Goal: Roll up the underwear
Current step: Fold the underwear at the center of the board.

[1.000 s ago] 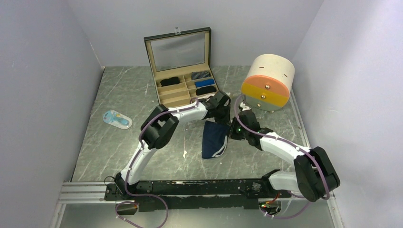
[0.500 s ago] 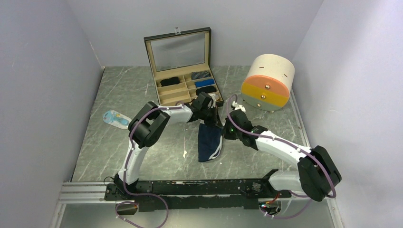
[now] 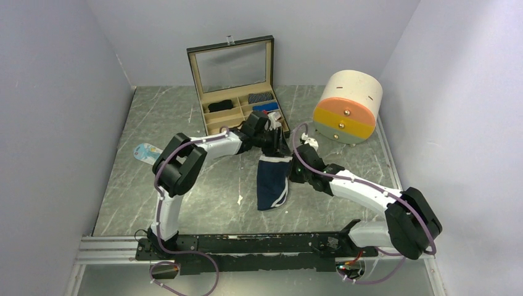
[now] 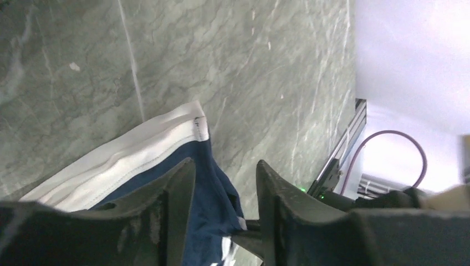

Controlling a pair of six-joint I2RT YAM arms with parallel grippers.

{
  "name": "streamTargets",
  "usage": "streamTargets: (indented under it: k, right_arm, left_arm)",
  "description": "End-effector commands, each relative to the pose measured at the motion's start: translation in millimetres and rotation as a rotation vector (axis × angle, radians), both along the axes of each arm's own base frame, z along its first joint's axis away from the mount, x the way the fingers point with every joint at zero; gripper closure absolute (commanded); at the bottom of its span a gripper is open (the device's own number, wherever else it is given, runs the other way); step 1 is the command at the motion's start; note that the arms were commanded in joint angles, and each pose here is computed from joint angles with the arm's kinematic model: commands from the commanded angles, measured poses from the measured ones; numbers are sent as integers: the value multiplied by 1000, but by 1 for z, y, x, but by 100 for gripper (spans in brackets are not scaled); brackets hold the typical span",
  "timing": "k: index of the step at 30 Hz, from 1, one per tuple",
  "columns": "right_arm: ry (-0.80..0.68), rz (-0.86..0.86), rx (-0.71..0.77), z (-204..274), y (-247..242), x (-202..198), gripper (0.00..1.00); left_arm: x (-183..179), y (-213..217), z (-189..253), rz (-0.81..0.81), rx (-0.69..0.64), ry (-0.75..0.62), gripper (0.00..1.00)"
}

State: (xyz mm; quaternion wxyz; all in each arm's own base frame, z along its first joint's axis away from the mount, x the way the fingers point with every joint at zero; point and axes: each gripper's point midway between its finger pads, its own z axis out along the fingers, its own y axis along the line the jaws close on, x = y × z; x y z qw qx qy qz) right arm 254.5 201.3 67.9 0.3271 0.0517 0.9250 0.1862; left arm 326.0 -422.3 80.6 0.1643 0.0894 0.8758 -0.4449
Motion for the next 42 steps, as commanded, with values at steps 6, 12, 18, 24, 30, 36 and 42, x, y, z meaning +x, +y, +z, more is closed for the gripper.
streamTargets:
  k: [6,12,18,24,30,36,42]
  right_arm:
    - [54,-180,41,-26,-33,1,86]
    - [97,-192,178,-25,-50,1,48]
    - [50,-134,239,-4,-46,20,39]
    - [93,-95,257,-18,-31,37,44]
    - [133,-101,236,-32,-32,36,57]
    - [123,-88,260,-25,-28,36,73]
    - [136,-117,204,-20,-27,43,93]
  left_arm:
    - [6,8,45,-29,-9,-140,45]
    - [-15,37,46,-76,81,-190,42]
    - [-38,75,34,-58,183,-209,37]
    - [-56,98,23,-19,202,-193,37]
    - [-70,119,9,-2,226,-161,38]
    - [-74,128,5,18,211,-146,39]
    - [-68,142,-3,62,240,-120,40]
